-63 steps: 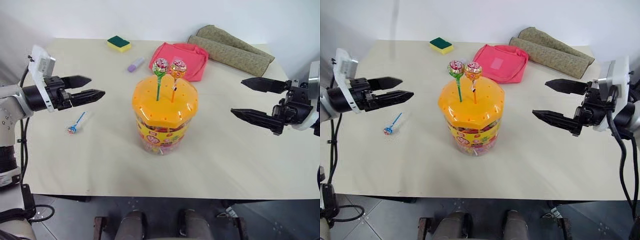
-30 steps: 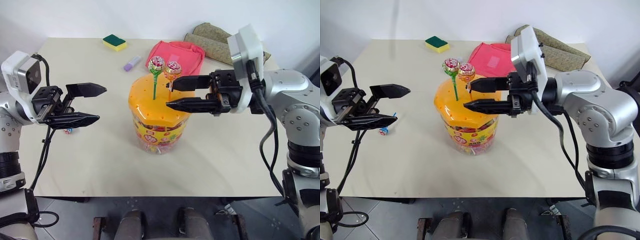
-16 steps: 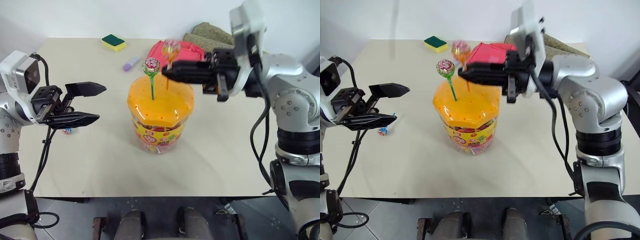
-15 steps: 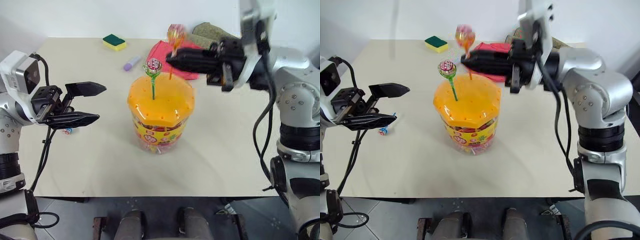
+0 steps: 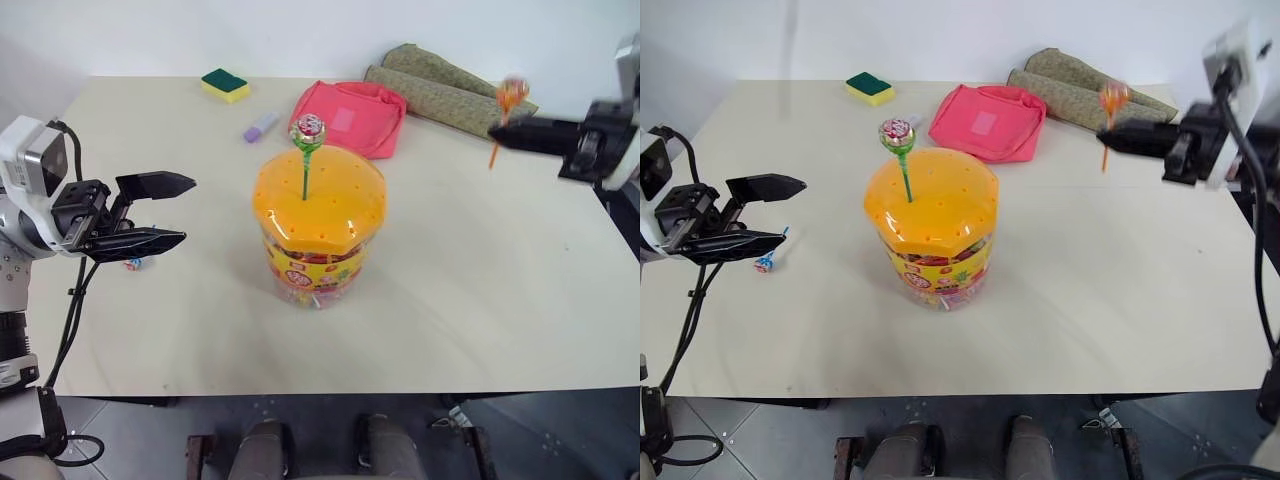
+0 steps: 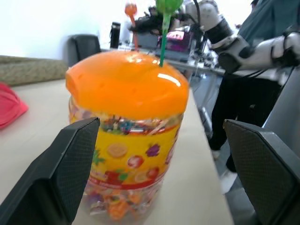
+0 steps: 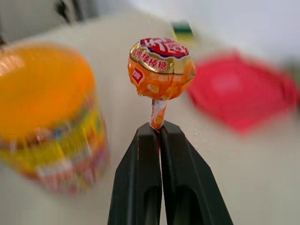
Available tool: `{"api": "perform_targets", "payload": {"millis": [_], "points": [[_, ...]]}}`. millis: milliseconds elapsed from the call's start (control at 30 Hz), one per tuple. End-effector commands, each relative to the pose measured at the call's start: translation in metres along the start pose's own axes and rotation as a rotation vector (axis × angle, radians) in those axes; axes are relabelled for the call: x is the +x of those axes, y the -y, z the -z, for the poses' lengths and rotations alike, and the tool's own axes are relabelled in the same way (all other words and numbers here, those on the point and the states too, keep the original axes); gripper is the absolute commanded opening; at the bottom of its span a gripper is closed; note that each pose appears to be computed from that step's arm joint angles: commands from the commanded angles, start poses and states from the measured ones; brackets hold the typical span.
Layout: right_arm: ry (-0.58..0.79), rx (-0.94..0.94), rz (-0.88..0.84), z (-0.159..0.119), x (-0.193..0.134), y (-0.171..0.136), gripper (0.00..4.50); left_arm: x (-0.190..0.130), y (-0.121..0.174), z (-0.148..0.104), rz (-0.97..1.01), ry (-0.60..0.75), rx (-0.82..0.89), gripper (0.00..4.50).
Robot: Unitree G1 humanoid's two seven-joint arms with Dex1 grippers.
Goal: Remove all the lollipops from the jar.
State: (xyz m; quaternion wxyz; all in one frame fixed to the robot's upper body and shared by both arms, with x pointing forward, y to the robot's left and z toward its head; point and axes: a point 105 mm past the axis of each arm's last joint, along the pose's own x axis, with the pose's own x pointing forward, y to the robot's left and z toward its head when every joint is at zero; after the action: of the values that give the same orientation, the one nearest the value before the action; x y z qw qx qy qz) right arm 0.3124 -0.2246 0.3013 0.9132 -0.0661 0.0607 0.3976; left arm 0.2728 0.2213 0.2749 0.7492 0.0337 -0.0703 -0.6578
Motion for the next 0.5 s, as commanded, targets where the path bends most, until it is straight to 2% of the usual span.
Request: {"api": "perform_targets", "payload": {"millis": [33, 67, 133, 200, 267, 433, 500], "points": [[-0.107, 0.085, 0.115, 0.039, -0.016, 0.010, 0.05, -0.009, 0.006, -0.007, 0.000, -0.011, 0.062, 4.50], [-0.159, 0.131, 0.140, 0.060, -0.016, 0.012, 0.05, -0.010, 0.004, -0.007, -0.011, -0.015, 0.089, 4.50], [-0.211, 0.176, 0.166, 0.082, -0.015, 0.013, 0.05, -0.011, 0.002, -0.007, -0.024, -0.020, 0.123, 4.50], [-0.277, 0.246, 0.244, 0.117, -0.017, 0.024, 0.05, -0.011, -0.002, -0.011, -0.037, -0.002, 0.165, 4.50], [-0.309, 0.286, 0.306, 0.139, -0.019, 0.033, 0.05, -0.011, -0.003, -0.012, -0.042, 0.008, 0.175, 4.50], [-0.270, 0.350, 0.398, 0.164, -0.013, 0.056, 0.05, -0.016, 0.001, -0.008, -0.051, -0.024, 0.152, 4.50], [-0.281, 0.362, 0.399, 0.173, -0.013, 0.057, 0.50, -0.014, 0.002, -0.008, -0.049, -0.017, 0.149, 4.50]]}}
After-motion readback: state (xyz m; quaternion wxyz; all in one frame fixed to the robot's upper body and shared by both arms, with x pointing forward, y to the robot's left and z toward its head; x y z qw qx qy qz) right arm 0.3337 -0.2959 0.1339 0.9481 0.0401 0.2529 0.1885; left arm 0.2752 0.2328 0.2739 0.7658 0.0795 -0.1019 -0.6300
